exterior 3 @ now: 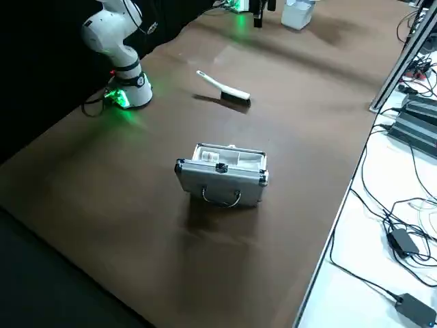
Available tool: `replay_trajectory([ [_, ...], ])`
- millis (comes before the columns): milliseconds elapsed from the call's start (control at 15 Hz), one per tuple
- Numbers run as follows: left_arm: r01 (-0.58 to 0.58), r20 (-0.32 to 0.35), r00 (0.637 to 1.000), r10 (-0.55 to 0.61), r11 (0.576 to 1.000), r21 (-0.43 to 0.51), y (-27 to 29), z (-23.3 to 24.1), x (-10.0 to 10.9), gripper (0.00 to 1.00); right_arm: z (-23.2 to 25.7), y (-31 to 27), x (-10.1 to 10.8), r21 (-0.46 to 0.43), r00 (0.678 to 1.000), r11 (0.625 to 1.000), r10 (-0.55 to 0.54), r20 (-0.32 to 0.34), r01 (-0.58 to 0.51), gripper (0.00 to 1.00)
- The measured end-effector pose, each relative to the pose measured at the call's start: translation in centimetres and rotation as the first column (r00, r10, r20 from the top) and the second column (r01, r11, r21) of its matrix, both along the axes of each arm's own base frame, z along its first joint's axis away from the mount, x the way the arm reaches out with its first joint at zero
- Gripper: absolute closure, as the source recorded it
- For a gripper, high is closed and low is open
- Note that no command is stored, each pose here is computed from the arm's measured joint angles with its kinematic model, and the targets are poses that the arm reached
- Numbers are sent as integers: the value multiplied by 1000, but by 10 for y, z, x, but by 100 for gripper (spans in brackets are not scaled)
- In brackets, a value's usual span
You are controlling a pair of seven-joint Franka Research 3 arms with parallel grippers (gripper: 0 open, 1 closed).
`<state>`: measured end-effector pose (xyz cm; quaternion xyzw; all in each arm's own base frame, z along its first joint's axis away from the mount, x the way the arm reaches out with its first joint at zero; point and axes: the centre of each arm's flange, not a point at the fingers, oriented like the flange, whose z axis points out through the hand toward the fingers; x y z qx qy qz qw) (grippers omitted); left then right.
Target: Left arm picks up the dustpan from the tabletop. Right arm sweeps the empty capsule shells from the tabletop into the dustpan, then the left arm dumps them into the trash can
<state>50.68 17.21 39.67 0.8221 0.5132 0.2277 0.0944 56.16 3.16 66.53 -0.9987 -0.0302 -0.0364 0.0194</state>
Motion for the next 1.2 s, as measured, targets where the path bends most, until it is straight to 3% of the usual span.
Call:
replay_trajectory([
  [1200,7,58,998,-13,996,94,-23,18,-26,66,-4,-7,0,-1,1000,1000,-13,-12,13,2],
])
